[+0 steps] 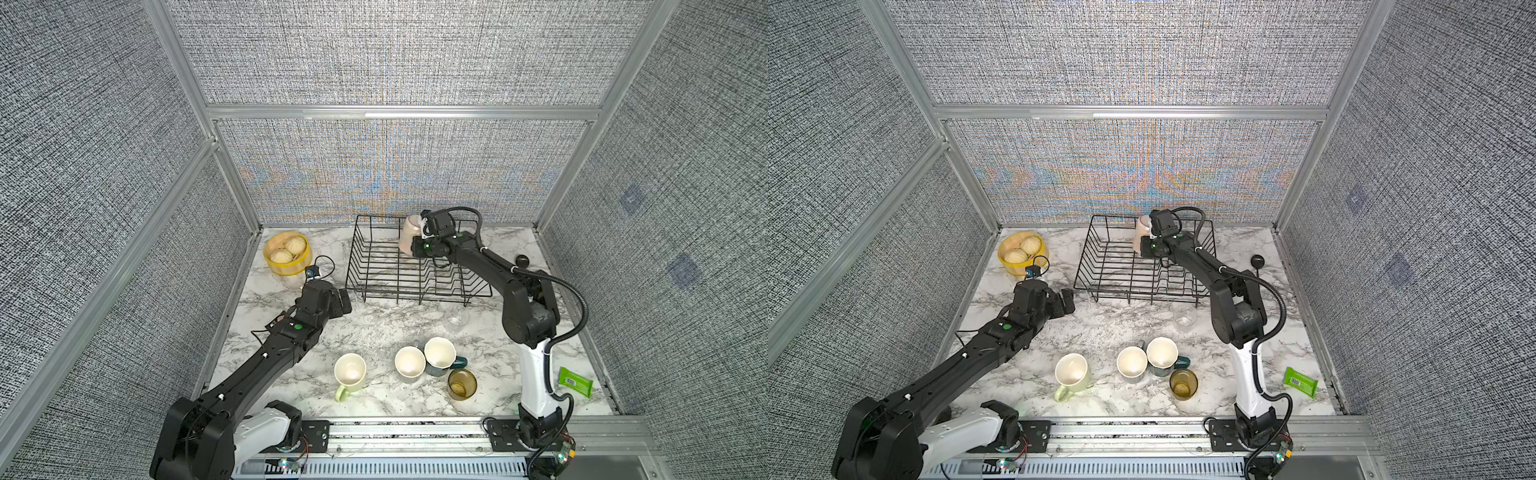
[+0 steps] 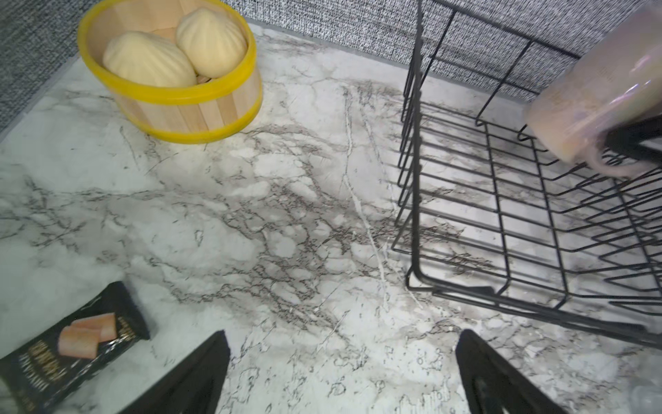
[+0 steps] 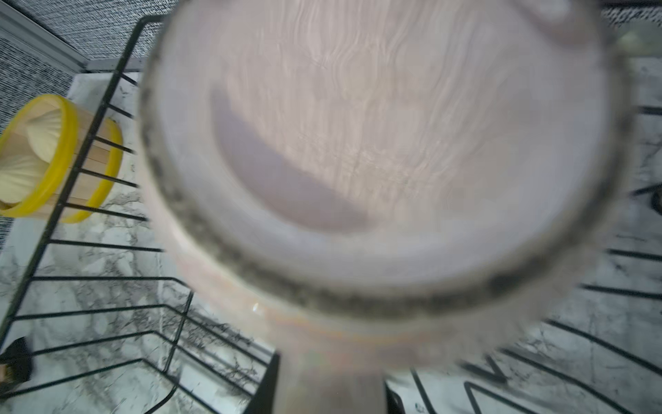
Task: Load cups into a dish rack
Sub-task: Place the cup upside down at the dish rack, then pick up the cup from the bottom-center of the table, then place the cup upside down at the dish rack.
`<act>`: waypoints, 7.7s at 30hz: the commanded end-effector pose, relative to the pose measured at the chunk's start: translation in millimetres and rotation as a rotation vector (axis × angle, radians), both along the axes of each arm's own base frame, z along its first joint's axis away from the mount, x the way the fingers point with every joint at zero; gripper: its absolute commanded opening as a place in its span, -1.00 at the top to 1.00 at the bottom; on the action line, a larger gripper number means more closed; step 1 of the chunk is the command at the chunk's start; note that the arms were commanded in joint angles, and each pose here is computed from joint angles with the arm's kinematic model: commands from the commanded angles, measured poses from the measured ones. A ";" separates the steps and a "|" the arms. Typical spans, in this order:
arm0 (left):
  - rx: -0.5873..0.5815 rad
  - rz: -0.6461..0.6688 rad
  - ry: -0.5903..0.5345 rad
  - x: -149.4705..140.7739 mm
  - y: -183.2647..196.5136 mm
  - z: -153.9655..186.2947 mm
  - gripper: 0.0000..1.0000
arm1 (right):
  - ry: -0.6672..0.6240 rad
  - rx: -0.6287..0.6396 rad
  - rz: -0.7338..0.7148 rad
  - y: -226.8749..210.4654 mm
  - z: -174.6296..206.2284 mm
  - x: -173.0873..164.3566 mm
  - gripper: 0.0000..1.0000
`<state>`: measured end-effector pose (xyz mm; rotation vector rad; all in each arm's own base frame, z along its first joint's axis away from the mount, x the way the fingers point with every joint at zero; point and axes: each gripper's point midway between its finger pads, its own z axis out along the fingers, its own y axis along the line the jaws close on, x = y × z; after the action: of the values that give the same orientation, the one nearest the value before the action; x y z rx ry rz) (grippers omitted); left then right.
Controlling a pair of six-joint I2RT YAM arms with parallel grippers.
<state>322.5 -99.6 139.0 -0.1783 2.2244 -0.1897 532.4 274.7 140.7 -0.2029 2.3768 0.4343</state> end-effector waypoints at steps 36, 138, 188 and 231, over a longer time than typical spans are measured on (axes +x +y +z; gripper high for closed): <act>-0.105 -0.007 0.080 -36.0 0.5 6.3 -0.98 | -0.050 -0.117 -0.111 -10.1 15.6 -0.7 -0.28; -0.878 -0.756 -0.013 -26.5 -162.5 199.2 1.00 | -0.036 0.814 0.787 21.4 164.9 -285.5 -0.75; -0.408 -0.270 0.095 -25.5 -67.6 77.5 -0.76 | -0.059 0.715 0.449 54.2 143.8 -146.7 1.00; 0.086 0.079 0.081 -12.9 28.8 -42.6 -0.99 | -0.244 -0.301 0.257 99.3 -8.0 34.1 1.00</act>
<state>308.1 -74.7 92.6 -0.2281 2.3167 -0.0694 549.7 366.9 112.0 -0.7107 2.2685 0.1401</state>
